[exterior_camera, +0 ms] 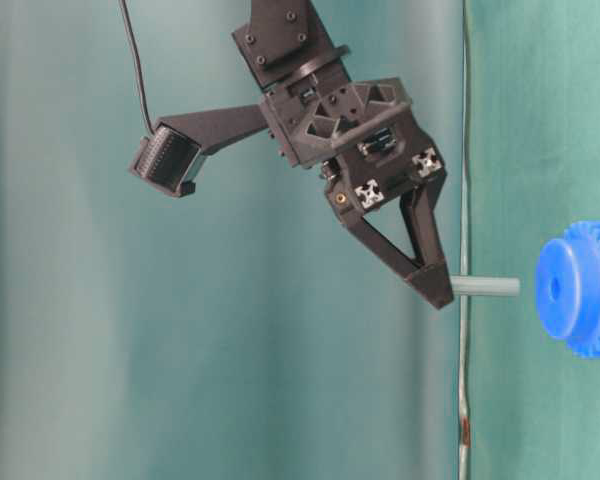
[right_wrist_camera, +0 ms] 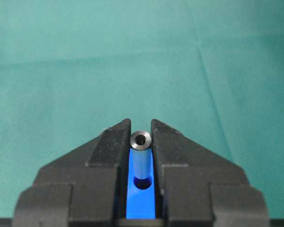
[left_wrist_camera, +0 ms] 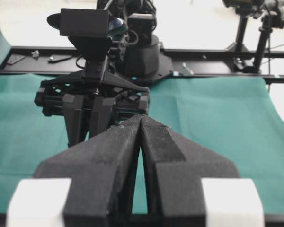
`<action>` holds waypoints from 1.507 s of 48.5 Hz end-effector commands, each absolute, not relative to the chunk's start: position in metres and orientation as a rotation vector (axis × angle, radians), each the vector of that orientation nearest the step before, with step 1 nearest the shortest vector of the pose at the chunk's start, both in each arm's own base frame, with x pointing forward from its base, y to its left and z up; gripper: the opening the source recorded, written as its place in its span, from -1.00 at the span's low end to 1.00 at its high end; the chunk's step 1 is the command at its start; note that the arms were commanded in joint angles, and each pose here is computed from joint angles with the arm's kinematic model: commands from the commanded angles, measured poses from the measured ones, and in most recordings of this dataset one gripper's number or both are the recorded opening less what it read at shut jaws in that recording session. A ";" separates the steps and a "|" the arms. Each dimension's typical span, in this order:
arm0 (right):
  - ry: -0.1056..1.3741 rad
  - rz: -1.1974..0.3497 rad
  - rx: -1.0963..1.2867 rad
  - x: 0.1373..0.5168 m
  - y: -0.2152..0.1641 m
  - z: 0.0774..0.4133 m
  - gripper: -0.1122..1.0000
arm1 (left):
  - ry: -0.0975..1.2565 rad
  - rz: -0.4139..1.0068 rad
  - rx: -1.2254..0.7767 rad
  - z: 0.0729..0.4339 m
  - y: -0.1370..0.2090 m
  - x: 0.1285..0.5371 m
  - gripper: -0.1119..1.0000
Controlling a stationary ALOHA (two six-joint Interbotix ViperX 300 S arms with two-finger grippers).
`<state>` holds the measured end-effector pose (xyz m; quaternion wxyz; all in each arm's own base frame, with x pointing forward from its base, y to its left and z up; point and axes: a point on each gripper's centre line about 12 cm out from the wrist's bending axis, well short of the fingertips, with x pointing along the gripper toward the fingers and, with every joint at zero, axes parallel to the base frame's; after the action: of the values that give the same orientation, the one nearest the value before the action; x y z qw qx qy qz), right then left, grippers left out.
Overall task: Insert the shaft placed at a random location into the center hole of the medium gear at another random location.
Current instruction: 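Lift the shaft and carry it left over the blue gear's hole, then lower the shaft into the gear's center hole with the right gripper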
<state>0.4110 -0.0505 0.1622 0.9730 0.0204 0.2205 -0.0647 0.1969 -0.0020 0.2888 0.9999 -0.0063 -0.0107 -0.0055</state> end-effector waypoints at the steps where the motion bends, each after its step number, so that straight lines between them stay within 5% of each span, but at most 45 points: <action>1: 0.405 -0.128 0.044 0.417 -0.049 0.176 -0.57 | -0.041 -0.013 -0.013 0.297 -0.002 0.199 -0.80; 73: 0.497 -0.129 0.048 0.425 -0.050 0.130 -0.57 | -0.041 -0.015 -0.013 0.297 -0.003 0.199 -0.80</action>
<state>0.4188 -0.0508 0.1168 0.9608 0.0220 0.2689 -0.0635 0.1970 -0.0023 0.2894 0.9999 -0.0055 -0.0115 -0.0064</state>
